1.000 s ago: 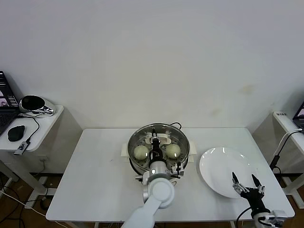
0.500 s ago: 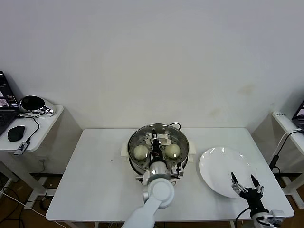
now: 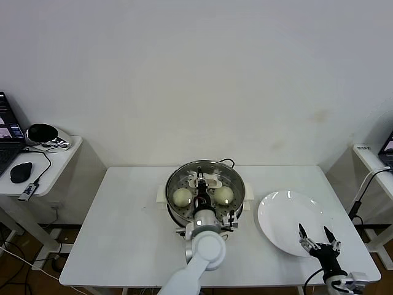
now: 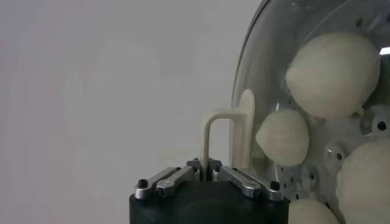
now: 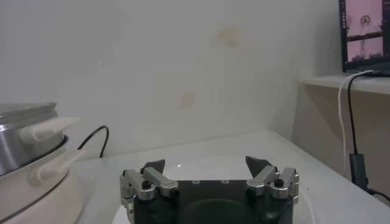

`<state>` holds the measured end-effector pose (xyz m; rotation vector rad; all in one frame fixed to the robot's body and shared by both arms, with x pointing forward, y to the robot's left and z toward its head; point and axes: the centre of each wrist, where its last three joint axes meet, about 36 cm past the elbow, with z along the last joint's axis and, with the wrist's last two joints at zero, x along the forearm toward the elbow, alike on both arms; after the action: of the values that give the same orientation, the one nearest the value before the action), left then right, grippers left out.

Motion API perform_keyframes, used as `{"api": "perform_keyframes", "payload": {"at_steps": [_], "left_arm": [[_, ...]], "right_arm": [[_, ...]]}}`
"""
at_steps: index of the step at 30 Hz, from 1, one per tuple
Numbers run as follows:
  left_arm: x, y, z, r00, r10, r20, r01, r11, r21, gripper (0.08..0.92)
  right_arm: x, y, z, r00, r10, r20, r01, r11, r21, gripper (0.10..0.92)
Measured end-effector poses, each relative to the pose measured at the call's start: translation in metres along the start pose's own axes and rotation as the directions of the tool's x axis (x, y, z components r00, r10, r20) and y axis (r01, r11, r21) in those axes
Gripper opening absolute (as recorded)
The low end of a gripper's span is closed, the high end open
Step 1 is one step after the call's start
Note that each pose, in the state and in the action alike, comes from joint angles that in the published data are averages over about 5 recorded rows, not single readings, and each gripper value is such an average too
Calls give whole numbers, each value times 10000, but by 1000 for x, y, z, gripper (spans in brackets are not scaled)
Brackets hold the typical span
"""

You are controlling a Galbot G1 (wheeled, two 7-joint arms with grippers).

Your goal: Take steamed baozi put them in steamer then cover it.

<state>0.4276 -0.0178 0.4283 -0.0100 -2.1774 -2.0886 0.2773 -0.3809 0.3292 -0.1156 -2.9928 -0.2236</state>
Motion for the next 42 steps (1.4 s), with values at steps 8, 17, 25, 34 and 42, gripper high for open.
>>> {"api": "perform_keyframes", "payload": {"at_steps": [8,17,25,34,42], "left_arm": [[11,12,-2,9997,99,244,-104,9997,209,501],[26,25,0,9993,-33,367,15,9988,484,758],[40,30,11,9992,-206,342,187,9982,562,822],[61,38,36,9997,-218,111,206,9948,997,823],[71,68,98,9986,-226,-484,356,9575,2864,823]], "right_arm": [[0,-1,0,10000,5,-4,-5,10000,13,823],[-1,-2,1,10000,14,6,-14,10000,37,823],[-1,-3,0,10000,-28,0,28,10000,53,823],[1,0,0,9997,-218,-103,219,9997,130,823],[9,10,-1,9986,-516,-73,519,9977,442,823]]}}
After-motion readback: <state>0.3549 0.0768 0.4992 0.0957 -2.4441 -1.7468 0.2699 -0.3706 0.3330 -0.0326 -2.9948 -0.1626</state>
